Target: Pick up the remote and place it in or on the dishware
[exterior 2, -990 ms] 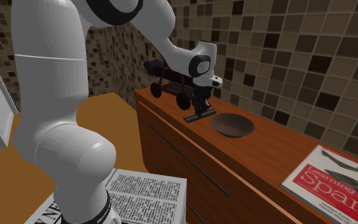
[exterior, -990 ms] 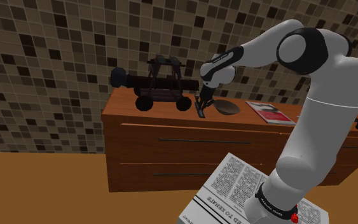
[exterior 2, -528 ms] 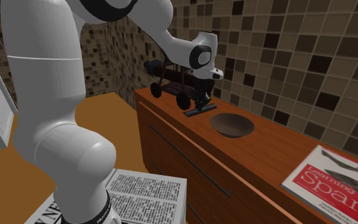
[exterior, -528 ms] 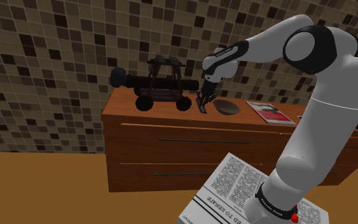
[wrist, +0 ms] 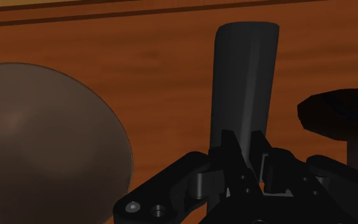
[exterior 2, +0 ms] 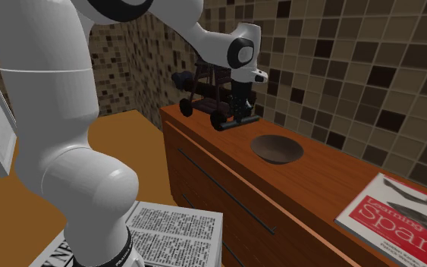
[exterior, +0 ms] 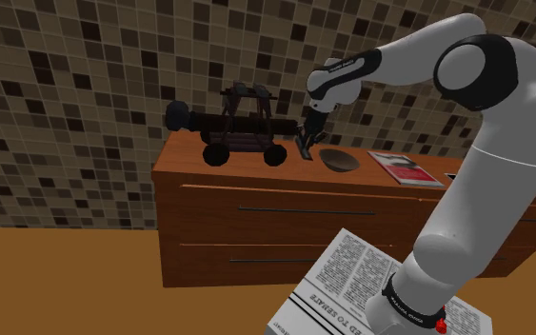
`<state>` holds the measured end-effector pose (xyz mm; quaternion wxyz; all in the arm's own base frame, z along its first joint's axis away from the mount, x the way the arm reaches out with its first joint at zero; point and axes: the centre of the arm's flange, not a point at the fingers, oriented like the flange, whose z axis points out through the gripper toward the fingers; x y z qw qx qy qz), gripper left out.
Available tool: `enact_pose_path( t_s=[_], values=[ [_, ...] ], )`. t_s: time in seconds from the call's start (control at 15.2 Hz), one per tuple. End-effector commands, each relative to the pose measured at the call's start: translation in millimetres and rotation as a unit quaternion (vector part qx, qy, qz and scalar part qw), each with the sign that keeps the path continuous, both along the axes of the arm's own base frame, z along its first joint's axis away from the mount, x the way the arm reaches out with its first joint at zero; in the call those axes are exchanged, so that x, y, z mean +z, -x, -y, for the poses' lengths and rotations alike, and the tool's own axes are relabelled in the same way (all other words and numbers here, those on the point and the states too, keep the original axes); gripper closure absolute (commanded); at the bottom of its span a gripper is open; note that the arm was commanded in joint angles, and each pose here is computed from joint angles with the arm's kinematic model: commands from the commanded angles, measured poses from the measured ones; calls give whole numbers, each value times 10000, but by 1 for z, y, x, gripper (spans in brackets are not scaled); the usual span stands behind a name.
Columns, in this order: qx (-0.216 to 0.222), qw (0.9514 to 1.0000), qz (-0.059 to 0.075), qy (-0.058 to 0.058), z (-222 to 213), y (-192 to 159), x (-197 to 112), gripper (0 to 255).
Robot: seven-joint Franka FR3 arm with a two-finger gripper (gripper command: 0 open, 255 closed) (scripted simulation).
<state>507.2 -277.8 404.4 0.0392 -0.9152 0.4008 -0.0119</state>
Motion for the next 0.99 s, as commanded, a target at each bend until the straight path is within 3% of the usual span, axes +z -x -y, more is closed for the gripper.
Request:
enact_pose_path(
  t_s=[0.0, 0.33, 0.92],
  values=[
    [0, 10000, -1, 0, 1, 0, 11, 255],
    [0, 10000, -1, 0, 1, 0, 33, 255],
    [0, 10000, -1, 0, 90, 78, 27, 255]
  ],
)
